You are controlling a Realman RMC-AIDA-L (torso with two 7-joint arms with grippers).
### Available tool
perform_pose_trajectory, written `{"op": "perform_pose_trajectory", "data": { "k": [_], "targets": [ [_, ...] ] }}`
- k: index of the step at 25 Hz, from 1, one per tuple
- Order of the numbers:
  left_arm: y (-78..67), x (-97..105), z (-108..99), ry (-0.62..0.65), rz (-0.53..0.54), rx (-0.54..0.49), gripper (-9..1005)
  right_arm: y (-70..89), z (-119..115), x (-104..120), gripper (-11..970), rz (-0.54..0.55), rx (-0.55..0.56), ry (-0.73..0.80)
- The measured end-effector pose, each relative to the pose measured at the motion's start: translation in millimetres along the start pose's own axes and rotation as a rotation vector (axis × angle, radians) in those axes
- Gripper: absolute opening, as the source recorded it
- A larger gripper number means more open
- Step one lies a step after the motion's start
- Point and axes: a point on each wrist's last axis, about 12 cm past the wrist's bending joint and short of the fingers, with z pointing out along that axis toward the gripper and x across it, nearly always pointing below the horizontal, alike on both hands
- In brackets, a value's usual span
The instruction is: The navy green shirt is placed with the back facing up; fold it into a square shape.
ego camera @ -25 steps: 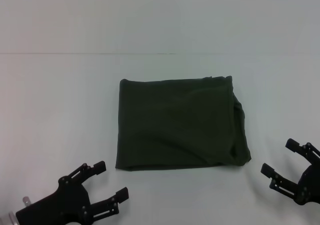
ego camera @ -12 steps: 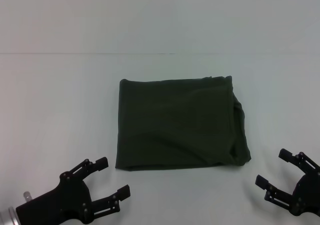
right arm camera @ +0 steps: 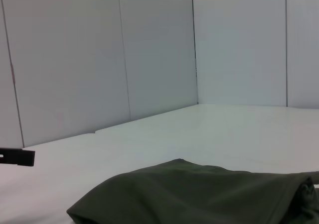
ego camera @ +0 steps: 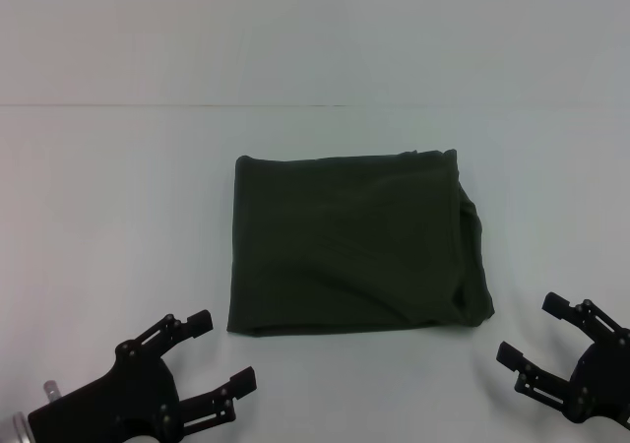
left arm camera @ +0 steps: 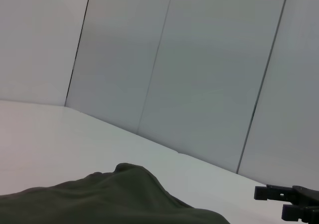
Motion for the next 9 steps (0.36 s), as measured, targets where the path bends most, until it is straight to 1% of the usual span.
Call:
{"op": "perform_pose_trajectory", "data": {
  "k": [9],
  "targets": [
    [-2.0, 2.5, -3.3, -0.003, -0.009, -0.010, 948, -1.0, 0.2, -0.7, 940, 0.009, 0.000, -0.001]
  ]
}}
